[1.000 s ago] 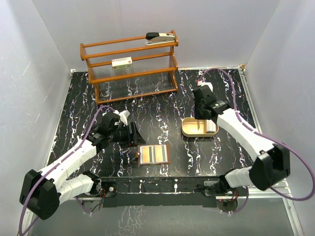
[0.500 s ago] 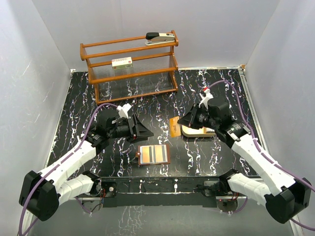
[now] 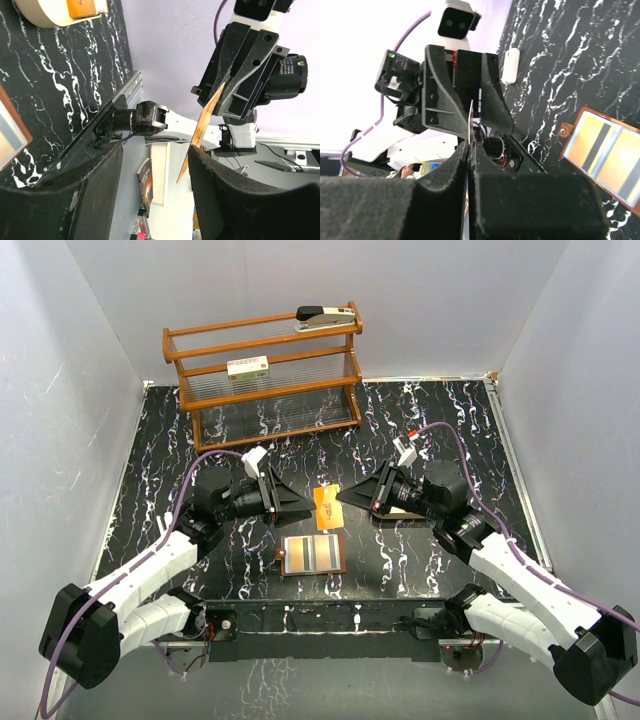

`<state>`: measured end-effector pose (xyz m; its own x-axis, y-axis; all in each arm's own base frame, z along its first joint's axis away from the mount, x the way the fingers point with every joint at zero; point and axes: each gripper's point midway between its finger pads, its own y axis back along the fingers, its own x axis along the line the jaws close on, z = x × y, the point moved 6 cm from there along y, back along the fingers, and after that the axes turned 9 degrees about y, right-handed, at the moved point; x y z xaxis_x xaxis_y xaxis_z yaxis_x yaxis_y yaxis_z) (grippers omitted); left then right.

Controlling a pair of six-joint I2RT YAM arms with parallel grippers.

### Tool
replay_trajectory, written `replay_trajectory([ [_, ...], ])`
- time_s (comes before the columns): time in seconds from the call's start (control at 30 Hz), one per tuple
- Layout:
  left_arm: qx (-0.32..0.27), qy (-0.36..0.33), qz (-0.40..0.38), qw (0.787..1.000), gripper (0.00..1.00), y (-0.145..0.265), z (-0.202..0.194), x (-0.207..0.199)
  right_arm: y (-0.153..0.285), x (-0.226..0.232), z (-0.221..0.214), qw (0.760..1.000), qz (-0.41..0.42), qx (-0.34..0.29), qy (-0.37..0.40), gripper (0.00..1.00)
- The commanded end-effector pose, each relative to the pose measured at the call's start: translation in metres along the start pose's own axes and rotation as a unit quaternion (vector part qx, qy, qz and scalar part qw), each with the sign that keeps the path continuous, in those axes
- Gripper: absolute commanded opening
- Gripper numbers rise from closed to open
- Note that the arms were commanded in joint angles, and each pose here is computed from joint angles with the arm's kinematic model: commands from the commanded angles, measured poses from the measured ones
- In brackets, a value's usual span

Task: Put the credit cards into the card holder
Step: Insert the credit card into the card holder.

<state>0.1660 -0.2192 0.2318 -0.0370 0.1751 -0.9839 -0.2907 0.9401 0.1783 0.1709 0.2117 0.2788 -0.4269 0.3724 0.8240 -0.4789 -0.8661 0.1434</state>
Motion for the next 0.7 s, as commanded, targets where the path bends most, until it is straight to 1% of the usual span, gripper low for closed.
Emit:
replay_trajectory([
  [0.0, 0.022, -0.005, -0.062, 0.998, 0.49, 0.002, -0.004, -0.02, -0.001, 0.026, 0.008, 0.997, 0.066, -0.026, 0.007, 0.0],
  [0.07, 0.028, 0.002, -0.079, 0.996, 0.43, 0.003, -0.006, -0.023, -0.004, 0.027, 0.006, 0.998, 0.065, -0.022, 0.007, 0.0],
  [0.17, 0.032, 0.008, -0.099, 0.995, 0.38, 0.004, -0.007, -0.027, -0.006, 0.025, 0.005, 0.998, 0.06, -0.021, 0.006, 0.0],
  [0.43, 0.032, 0.011, -0.108, 0.994, 0.06, 0.005, -0.007, -0.03, -0.012, 0.019, 0.0, 0.999, 0.047, -0.013, 0.001, 0.0],
  [0.5, 0.033, 0.009, -0.107, 0.994, 0.0, 0.005, -0.007, -0.029, -0.012, 0.018, -0.001, 0.999, 0.043, -0.011, 0.002, 0.0],
  [0.63, 0.032, 0.018, -0.096, 0.995, 0.0, 0.004, -0.008, -0.021, -0.011, 0.014, -0.001, 1.0, 0.025, -0.013, 0.005, 0.01],
  [0.67, 0.032, 0.02, -0.092, 0.995, 0.0, 0.004, -0.008, -0.018, -0.011, 0.013, 0.0, 1.0, 0.016, -0.016, 0.008, 0.04],
])
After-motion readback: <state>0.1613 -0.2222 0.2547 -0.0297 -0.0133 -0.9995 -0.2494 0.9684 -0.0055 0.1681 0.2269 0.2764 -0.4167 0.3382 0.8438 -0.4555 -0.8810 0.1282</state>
